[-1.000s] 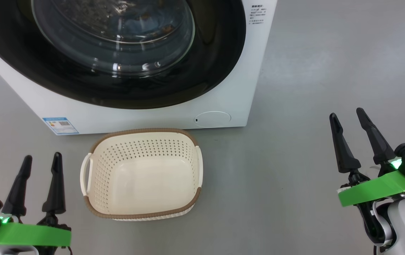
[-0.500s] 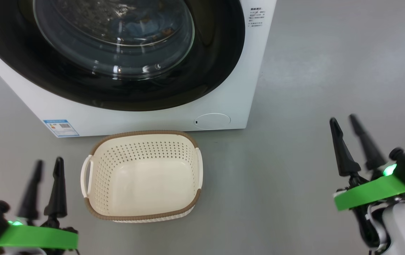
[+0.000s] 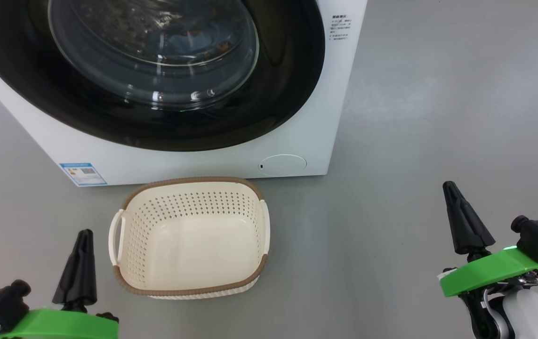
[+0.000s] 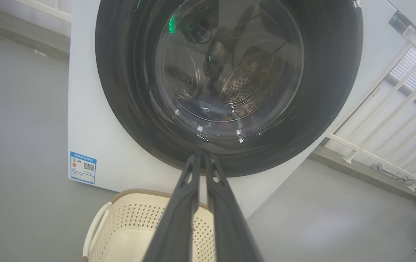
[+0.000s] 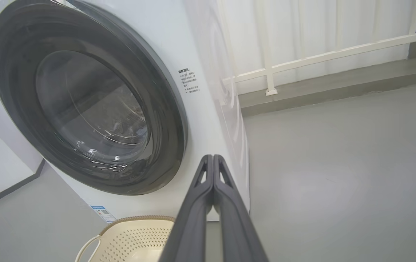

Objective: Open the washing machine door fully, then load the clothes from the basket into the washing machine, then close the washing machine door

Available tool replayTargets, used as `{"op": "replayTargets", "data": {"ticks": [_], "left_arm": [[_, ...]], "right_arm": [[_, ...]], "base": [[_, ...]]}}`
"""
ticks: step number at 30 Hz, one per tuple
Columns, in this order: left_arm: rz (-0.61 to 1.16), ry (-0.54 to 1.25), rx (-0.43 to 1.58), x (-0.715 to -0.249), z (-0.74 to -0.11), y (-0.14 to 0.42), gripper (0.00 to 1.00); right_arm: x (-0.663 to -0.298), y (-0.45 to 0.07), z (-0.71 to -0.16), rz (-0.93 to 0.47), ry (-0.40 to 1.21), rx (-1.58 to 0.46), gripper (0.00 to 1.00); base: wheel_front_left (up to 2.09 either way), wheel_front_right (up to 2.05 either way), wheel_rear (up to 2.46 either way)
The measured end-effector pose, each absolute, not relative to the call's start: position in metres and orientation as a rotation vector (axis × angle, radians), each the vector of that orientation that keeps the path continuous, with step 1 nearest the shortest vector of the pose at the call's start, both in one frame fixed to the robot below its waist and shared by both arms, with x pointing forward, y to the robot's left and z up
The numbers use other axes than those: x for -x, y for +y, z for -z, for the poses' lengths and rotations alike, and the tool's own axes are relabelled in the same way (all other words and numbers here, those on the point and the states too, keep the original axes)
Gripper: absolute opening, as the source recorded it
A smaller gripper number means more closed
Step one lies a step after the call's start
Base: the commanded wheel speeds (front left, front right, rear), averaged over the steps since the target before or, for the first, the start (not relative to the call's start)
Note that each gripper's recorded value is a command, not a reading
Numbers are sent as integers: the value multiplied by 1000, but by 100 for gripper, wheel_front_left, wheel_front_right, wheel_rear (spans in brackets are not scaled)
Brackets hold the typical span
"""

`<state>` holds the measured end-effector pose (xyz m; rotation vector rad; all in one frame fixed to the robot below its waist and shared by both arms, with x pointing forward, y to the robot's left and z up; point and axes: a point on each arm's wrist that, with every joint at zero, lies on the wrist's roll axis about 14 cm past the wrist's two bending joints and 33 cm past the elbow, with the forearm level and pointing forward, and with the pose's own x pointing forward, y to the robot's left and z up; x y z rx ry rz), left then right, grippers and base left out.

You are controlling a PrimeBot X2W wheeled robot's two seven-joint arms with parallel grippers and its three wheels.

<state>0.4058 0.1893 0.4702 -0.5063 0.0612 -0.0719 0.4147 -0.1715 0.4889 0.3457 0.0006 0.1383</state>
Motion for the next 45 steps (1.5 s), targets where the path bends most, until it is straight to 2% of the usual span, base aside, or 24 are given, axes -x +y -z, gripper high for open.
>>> {"op": "replayTargets", "data": {"ticks": [45], "left_arm": [[-14,76,914,-400,-477,195,0]], "right_arm": [[-406,-190,-490,-19,37,-809,0]], "base": [[0,0,0]]}}
